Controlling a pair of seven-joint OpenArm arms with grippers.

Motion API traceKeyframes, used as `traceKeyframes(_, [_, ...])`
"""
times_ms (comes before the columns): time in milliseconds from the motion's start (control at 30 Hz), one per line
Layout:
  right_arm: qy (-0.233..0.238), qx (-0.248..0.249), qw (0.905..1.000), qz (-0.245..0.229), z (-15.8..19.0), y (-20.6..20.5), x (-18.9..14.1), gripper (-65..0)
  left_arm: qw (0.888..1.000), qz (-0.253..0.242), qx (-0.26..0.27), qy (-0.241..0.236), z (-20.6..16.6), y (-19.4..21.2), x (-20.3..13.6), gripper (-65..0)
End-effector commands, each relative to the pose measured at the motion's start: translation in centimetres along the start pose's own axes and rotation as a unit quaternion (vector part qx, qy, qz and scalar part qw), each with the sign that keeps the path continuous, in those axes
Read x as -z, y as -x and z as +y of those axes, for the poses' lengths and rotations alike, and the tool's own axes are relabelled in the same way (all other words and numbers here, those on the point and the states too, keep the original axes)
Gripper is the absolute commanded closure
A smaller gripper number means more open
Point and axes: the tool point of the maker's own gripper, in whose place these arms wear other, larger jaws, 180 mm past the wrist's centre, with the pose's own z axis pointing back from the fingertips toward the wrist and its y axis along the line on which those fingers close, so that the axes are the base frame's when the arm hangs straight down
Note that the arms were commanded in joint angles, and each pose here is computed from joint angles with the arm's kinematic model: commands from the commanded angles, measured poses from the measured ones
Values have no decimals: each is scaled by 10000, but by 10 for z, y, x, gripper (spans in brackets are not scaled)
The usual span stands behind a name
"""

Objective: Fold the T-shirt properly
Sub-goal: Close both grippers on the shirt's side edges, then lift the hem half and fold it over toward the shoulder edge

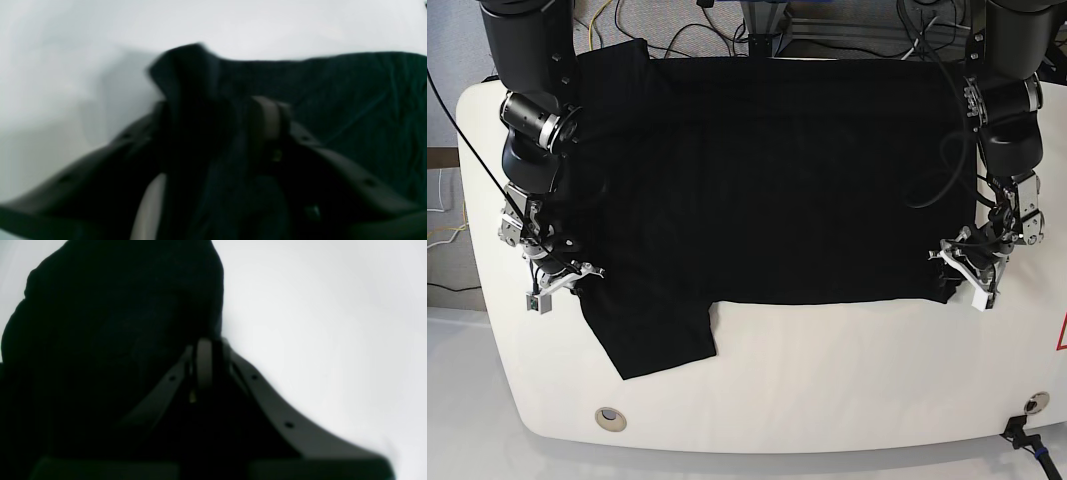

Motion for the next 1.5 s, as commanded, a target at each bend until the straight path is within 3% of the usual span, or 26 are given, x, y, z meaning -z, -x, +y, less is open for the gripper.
traceKeyframes(0, [67,-143,9996,224,-4,2,-1,0,9995,304,129,-24,2,7,-1,-72])
traceKeyframes(33, [65,-144,9996,216,-4,1,-1,0,9995,291,139,-31,2,6,-2,-7])
traceKeyframes(67, [56,-147,9997,209,-3,0,-1,0,9995,291,139,-31,2,6,-2,0])
traceKeyframes(233, [92,-314,9995,-34,-3,-22,-4,0,9997,206,160,-24,3,0,-3,0])
traceKeyframes(333, [-155,-483,9987,-20,10,-31,-5,0,9991,-219,356,-85,3,-32,-12,0])
traceKeyframes(467, [-122,-844,9963,-53,11,-54,-15,0,9982,-468,323,-208,12,-41,-24,0])
traceKeyframes(600, [-199,-922,9955,-82,12,-65,-29,0,9972,-484,478,-304,17,-44,-42,0])
traceKeyframes(733, [16,-1214,9926,22,4,-71,-51,0,9957,-460,619,-516,25,-47,-60,0])
traceKeyframes(1033, [322,-1811,9824,334,5,-60,-108,0,9893,-29,1236,-776,19,-31,-85,0])
traceKeyframes(1300, [430,-2341,9700,503,20,-36,-157,0,9687,581,2128,-1136,1,3,-131,0])
traceKeyframes(1467, [571,-2580,9606,864,19,-10,-177,0,9576,1123,2181,-1508,8,37,-167,0])
